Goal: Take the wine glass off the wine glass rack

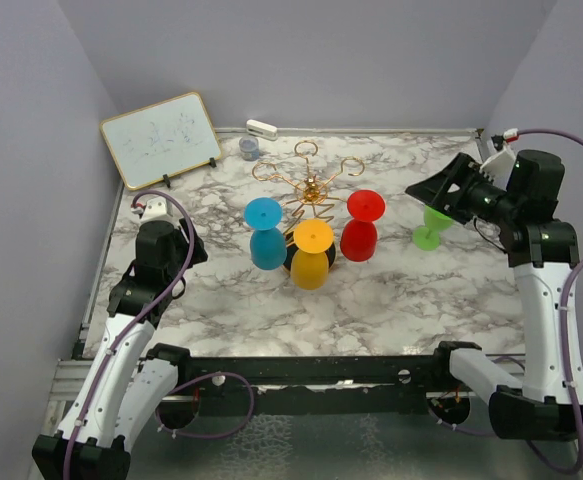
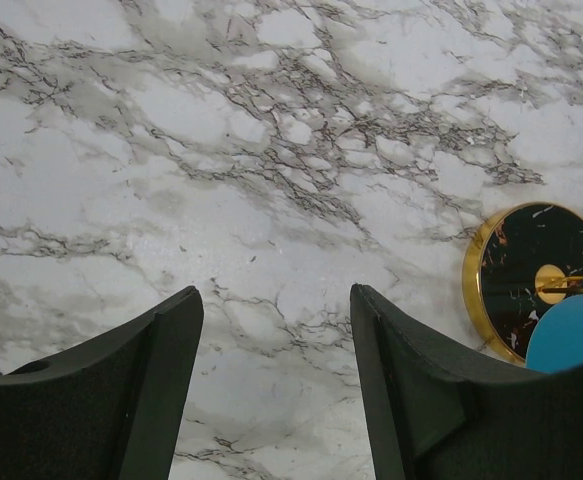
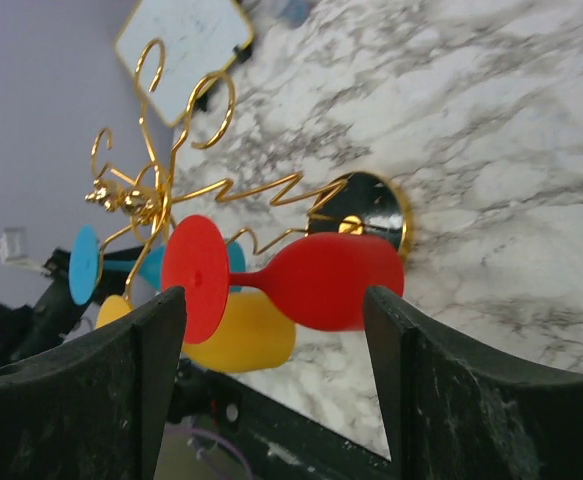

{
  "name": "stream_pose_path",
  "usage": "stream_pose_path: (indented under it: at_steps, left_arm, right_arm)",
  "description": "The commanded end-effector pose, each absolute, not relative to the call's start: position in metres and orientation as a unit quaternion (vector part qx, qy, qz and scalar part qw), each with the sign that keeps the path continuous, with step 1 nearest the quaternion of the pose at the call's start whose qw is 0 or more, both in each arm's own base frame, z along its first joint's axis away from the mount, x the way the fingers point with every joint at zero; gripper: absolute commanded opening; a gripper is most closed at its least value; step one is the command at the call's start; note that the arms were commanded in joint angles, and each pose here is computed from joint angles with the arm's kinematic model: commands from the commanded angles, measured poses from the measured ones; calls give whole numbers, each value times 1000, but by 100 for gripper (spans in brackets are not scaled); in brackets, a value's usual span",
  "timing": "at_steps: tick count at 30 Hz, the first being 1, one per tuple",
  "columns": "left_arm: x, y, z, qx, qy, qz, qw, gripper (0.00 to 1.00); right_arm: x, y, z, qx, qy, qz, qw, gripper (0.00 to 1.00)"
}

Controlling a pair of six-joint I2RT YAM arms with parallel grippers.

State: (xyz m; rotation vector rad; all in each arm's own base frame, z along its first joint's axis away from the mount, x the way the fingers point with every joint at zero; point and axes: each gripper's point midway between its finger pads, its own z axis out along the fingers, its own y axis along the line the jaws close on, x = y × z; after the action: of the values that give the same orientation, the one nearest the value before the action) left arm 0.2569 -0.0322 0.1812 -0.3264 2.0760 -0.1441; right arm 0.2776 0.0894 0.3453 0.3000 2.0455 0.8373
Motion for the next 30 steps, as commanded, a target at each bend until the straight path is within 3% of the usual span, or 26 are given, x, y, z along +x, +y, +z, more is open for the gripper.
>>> stream_pose_path:
  at_steps: [1, 12, 24, 30]
  left_arm:
    - [255, -34, 182, -135, 854, -69, 497, 63]
    - [255, -34, 180, -138, 856, -69, 494, 63]
    - [255, -34, 178, -140, 857, -67, 491, 63]
    - [254, -34, 179, -140, 856, -67, 493, 63]
  right_arm:
    - [253, 130, 360, 21, 799, 454, 395, 70]
    - [255, 141, 343, 3, 793, 497, 353, 59]
    - [268, 164, 330, -13, 791, 517, 327, 54]
    - [276, 171, 326, -10, 796, 508, 329, 44]
